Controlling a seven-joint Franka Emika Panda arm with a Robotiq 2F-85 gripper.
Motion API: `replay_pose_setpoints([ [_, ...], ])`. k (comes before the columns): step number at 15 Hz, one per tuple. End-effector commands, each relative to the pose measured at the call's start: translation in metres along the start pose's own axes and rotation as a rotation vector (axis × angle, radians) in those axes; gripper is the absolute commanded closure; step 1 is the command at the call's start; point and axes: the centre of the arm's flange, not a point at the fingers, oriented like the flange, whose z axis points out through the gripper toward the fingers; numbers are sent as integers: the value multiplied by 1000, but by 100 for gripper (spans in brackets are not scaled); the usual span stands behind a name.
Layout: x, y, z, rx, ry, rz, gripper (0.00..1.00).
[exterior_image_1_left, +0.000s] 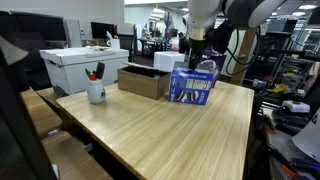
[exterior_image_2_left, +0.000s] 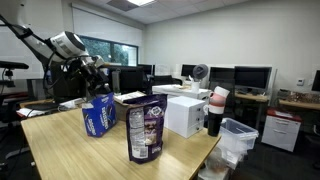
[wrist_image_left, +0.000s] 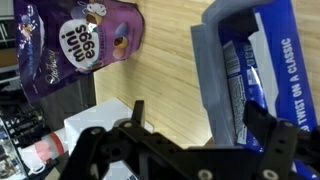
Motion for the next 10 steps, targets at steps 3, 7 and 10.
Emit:
replay_pose_setpoints([
  [3,15,11,-4,-43,-152,165,0],
  [7,18,20,-4,-49,-255,235,0],
  [10,18,26,-6,-5,-297,282,0],
])
